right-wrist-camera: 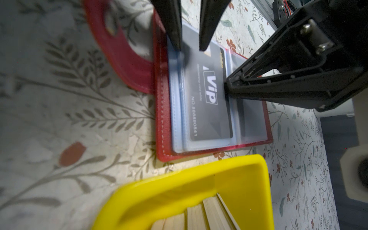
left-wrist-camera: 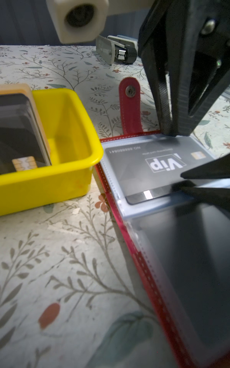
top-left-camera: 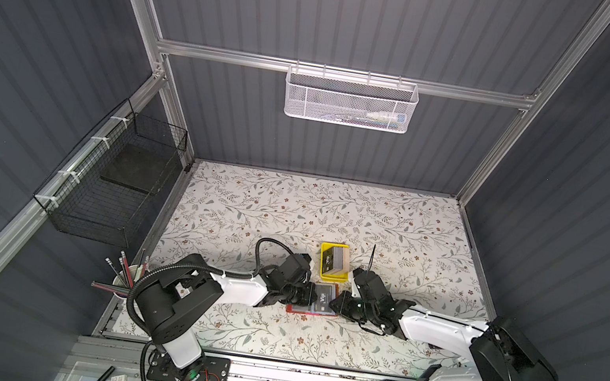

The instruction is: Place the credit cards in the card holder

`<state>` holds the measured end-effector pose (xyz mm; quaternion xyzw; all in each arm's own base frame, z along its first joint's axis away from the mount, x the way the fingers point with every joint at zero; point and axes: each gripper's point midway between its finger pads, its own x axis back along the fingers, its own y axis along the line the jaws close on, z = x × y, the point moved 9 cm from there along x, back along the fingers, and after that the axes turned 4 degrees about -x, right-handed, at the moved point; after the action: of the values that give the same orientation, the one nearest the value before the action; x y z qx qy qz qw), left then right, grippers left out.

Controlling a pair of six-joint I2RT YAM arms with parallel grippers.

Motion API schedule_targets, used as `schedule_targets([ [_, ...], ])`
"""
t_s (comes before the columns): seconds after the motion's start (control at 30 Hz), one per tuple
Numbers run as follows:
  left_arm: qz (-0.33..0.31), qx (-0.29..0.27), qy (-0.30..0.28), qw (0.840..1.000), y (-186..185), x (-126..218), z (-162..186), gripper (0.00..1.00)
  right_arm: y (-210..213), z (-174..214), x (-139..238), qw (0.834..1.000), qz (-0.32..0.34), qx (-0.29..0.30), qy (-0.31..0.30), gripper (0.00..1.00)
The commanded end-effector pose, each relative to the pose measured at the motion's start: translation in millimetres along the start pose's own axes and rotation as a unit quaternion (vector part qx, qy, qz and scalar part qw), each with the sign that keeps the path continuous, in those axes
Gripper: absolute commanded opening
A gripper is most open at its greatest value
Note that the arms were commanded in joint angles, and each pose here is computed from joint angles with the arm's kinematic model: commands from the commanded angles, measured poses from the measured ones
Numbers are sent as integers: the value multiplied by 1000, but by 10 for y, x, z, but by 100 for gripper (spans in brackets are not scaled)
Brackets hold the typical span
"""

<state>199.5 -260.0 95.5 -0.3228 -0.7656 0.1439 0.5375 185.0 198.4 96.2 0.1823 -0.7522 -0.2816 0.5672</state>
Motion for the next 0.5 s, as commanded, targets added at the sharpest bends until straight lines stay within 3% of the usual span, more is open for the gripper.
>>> schedule_targets([
  [0.0, -17, 8, 14, 1000, 77, -48, 89, 12, -9, -18, 10, 1000, 8, 2, -7, 21],
  [0.17, -17, 9, 13, 1000, 84, -40, 102, 12, -41, -14, 48, 1000, 21, -1, -17, 23],
  [0.47, -10, 12, 12, 1000, 76, -41, 103, 12, 37, -9, 7, 1000, -15, 11, 0, 20],
])
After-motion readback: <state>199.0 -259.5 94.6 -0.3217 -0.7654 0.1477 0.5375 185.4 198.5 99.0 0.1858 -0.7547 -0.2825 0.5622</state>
